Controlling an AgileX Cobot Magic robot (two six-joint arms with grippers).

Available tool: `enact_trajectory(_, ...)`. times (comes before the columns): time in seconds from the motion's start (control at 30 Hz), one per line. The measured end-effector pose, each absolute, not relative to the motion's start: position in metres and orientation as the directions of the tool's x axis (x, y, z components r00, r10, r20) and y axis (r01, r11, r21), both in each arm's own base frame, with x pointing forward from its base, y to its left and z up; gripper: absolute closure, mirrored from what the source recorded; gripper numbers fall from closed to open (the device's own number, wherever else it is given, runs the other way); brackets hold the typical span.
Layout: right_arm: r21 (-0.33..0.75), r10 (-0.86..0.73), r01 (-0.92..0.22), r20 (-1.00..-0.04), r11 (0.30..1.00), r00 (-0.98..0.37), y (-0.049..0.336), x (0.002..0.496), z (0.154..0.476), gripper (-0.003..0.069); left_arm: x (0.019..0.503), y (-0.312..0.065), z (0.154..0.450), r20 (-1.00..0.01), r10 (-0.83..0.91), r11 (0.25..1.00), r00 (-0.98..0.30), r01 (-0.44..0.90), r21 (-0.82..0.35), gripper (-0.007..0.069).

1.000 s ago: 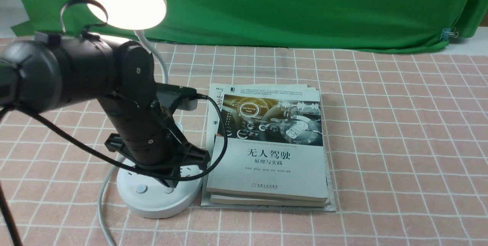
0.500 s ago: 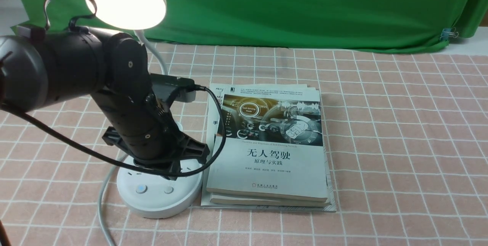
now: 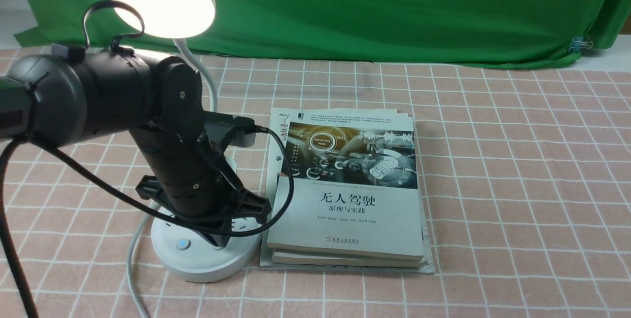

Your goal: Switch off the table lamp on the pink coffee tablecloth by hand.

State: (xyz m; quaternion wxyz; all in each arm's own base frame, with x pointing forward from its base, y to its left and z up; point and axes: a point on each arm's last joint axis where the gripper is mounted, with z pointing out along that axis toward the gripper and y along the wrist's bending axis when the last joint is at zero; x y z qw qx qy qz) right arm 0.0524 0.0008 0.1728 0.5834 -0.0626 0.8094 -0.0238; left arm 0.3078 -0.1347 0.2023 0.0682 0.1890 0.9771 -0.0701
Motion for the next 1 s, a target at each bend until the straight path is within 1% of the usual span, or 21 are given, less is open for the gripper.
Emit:
enact_trajectory(0.13,-0.112,-0.129,-0.073,-0.941,0.991,-0.311,0.001,0.052,0.173,0.0417,0.31,-0.134,0.193,-0.127,0.37,0.918,-0.92,0.383,-0.1,0.0626)
enact_trajectory(0.37,-0.112,-0.129,-0.073,-0.941,0.991,-0.311,0.001,0.052,0.173,0.0417,0.309,-0.134,0.195,-0.131,0.375,0.917,-0.917,0.388,-0.092,0.0626)
enact_trajectory(0.47,-0.112,-0.129,-0.073,-0.941,0.991,-0.311,0.001,0.052,0.173,0.0417,0.304,-0.131,0.206,-0.144,0.375,0.917,-0.916,0.389,-0.089,0.0626)
enact_trajectory(0.57,-0.112,-0.129,-0.073,-0.941,0.991,-0.311,0.001,0.052,0.173,0.0417,0.29,-0.127,0.224,-0.189,0.354,0.92,-0.916,0.377,-0.104,0.0626)
enact_trajectory(0.6,-0.112,-0.129,-0.073,-0.941,0.991,-0.311,0.001,0.052,0.173,0.0417,0.278,-0.124,0.233,-0.229,0.336,0.921,-0.914,0.369,-0.124,0.0626)
enact_trajectory(0.63,-0.112,-0.129,-0.073,-0.941,0.991,-0.311,0.001,0.052,0.173,0.0417,0.278,-0.124,0.233,-0.229,0.333,0.921,-0.915,0.368,-0.127,0.0626)
enact_trajectory(0.73,-0.112,-0.129,-0.073,-0.941,0.991,-0.311,0.001,0.052,0.173,0.0417,0.241,-0.111,0.254,-0.384,0.28,0.921,-0.88,0.359,-0.152,0.0626)
enact_trajectory(0.77,-0.112,-0.129,-0.073,-0.941,0.991,-0.311,0.001,0.052,0.173,0.0417,0.227,-0.104,0.26,-0.452,0.26,0.921,-0.853,0.36,-0.151,0.0626)
enact_trajectory(0.83,-0.112,-0.129,-0.073,-0.941,0.991,-0.311,0.001,0.052,0.173,0.0417,0.208,-0.096,0.265,-0.543,0.227,0.921,-0.809,0.36,-0.15,0.0626)
enact_trajectory(0.87,-0.112,-0.129,-0.073,-0.941,0.991,-0.311,0.001,0.052,0.173,0.0417,0.194,-0.089,0.265,-0.609,0.199,0.922,-0.768,0.357,-0.149,0.0626)
enact_trajectory(0.9,-0.112,-0.129,-0.073,-0.941,0.991,-0.311,0.001,0.052,0.173,0.0417,0.193,-0.088,0.268,-0.619,0.196,0.921,-0.76,0.359,-0.15,0.0626)
enact_trajectory(0.93,-0.112,-0.129,-0.073,-0.941,0.991,-0.311,0.001,0.052,0.173,0.0417,0.178,-0.081,0.27,-0.689,0.164,0.921,-0.706,0.359,-0.148,0.0626)
enact_trajectory(1.0,-0.112,-0.129,-0.073,-0.941,0.991,-0.311,0.001,0.052,0.173,0.0417,0.157,-0.071,0.27,-0.773,0.12,0.922,-0.623,0.359,-0.147,0.0626)
